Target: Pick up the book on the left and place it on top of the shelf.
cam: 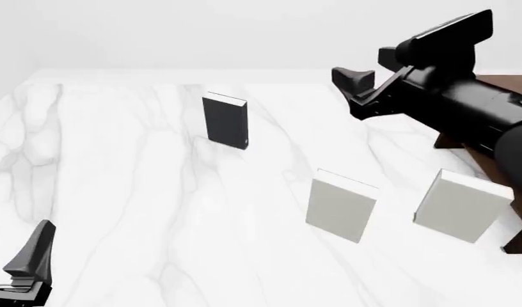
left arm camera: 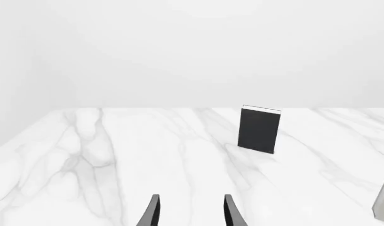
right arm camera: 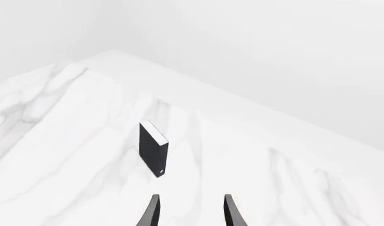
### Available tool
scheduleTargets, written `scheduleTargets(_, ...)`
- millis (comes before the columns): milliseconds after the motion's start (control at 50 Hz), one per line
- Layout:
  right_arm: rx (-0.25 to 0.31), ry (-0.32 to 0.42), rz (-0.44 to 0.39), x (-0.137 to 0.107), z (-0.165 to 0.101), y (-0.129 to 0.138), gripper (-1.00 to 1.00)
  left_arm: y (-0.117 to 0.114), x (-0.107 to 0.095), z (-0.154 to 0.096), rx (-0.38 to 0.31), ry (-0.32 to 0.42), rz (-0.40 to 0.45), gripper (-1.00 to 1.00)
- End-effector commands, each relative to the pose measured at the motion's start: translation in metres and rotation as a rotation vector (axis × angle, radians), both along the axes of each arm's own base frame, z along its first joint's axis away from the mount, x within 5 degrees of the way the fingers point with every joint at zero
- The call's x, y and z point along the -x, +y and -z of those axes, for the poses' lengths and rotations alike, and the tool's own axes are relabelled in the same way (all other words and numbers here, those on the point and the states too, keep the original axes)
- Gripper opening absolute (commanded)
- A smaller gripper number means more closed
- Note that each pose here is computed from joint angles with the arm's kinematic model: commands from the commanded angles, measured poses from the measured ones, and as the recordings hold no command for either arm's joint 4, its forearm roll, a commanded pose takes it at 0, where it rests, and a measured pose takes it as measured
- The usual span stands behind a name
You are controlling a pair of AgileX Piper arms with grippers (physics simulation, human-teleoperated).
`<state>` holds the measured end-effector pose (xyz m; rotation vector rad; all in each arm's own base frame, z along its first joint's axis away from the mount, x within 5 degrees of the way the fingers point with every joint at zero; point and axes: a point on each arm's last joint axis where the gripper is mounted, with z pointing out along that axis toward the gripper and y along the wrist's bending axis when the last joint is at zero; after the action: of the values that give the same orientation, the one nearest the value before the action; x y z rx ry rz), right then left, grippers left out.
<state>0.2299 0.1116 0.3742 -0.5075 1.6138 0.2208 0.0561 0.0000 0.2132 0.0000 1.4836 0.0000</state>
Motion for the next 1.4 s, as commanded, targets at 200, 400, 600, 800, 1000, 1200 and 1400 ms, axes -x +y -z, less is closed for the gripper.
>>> scheduleTargets(200,-0.018,0.011,-0.046,-0.020,0.018,0.025,1.00,0.000,0.000,0.000,0.000,0.000,0.000,1.00)
scheduleTargets(400,-0.026,0.017,-0.061,-0.036,0.029,0.039,1.00,0.000,0.000,0.000,0.000,0.000,0.000,1.00)
scheduleTargets(600,-0.033,0.042,-0.082,-0.070,0.051,0.068,1.00,0.000,0.000,0.000,0.000,0.000,0.000,1.00)
scheduleTargets(800,-0.027,0.052,-0.083,-0.079,0.057,0.074,1.00,0.000,0.000,0.000,0.000,0.000,0.000,1.00)
scheduleTargets(1000,-0.032,0.050,-0.082,-0.090,0.059,0.080,1.00,0.000,0.000,0.000,0.000,0.000,0.000,1.00)
scheduleTargets(1200,-0.035,0.067,-0.085,-0.099,0.069,0.088,1.00,0.000,0.000,0.000,0.000,0.000,0.000,1.00)
scheduleTargets(1400,-0.043,0.081,-0.073,-0.115,0.081,0.094,1.00,0.000,0.000,0.000,0.000,0.000,0.000,1.00)
